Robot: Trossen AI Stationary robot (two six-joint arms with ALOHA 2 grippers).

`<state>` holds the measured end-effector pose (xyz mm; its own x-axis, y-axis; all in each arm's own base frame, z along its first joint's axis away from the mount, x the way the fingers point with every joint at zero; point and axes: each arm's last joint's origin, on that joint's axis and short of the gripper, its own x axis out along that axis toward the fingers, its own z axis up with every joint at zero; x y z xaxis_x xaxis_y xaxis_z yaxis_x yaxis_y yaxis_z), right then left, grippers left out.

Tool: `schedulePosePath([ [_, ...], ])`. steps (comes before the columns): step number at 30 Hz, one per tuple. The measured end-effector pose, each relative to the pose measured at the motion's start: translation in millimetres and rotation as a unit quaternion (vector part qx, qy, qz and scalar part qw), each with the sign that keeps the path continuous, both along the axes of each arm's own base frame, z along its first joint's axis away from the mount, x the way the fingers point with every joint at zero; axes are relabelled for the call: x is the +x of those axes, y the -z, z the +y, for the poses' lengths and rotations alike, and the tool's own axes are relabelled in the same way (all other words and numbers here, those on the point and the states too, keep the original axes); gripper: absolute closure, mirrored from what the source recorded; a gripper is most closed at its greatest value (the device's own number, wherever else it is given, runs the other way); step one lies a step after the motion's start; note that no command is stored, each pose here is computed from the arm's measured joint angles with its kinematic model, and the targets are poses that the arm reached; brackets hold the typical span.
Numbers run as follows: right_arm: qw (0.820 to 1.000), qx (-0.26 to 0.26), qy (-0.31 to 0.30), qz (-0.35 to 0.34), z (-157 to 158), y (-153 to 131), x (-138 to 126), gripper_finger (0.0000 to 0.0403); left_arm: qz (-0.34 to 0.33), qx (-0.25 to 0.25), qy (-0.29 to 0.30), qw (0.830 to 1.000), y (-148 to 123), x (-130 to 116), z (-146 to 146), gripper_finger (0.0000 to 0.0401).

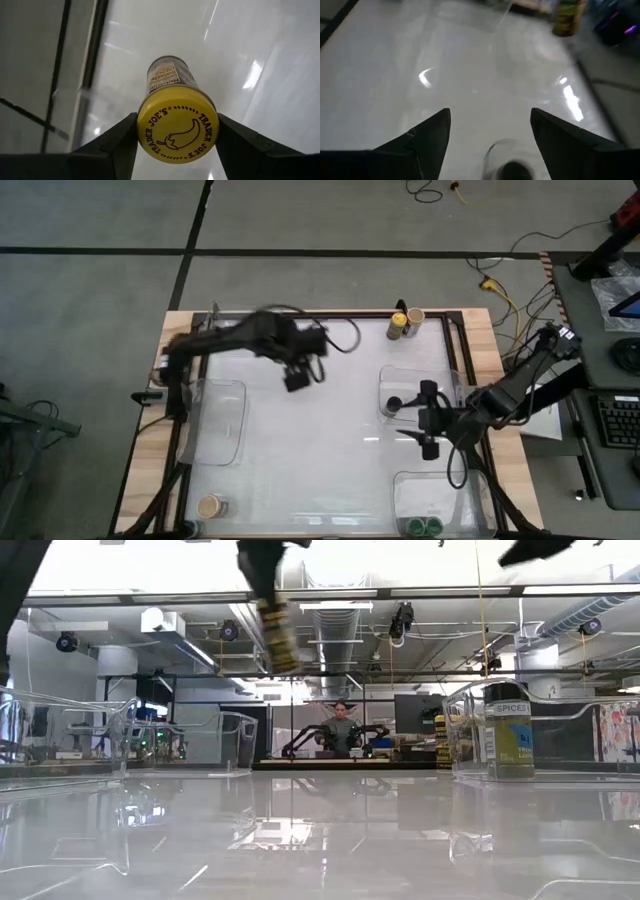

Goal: Sort spices by type
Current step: Put the bottom yellow seasoning bottle into the top transparent bin

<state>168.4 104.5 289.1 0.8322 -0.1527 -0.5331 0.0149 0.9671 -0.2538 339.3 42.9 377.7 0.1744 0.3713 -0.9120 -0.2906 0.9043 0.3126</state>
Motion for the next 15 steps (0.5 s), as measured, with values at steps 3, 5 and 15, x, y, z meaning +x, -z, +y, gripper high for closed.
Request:
schedulePosePath([
  [3, 0.999, -0.030, 0.011, -0.034, -5.1, -6.3, 8.1, 0.0147, 0.019, 0.009, 0.000, 1.000, -6.5, -36.7, 21.0, 0.0193],
  [5, 0.997, -0.039, 0.025, -0.057, -10.0, -11.1, 14.3, 0.0152, 0.034, 0.030, -0.012, 0.999, -9.6, -60.1, 36.2, 0.0193],
  [15, 0.991, -0.018, 0.101, -0.085, -35.0, -15.8, 28.9, 0.0168, 0.096, 0.058, -0.035, 0.993, -6.5, -111.0, 99.2, 0.0193],
])
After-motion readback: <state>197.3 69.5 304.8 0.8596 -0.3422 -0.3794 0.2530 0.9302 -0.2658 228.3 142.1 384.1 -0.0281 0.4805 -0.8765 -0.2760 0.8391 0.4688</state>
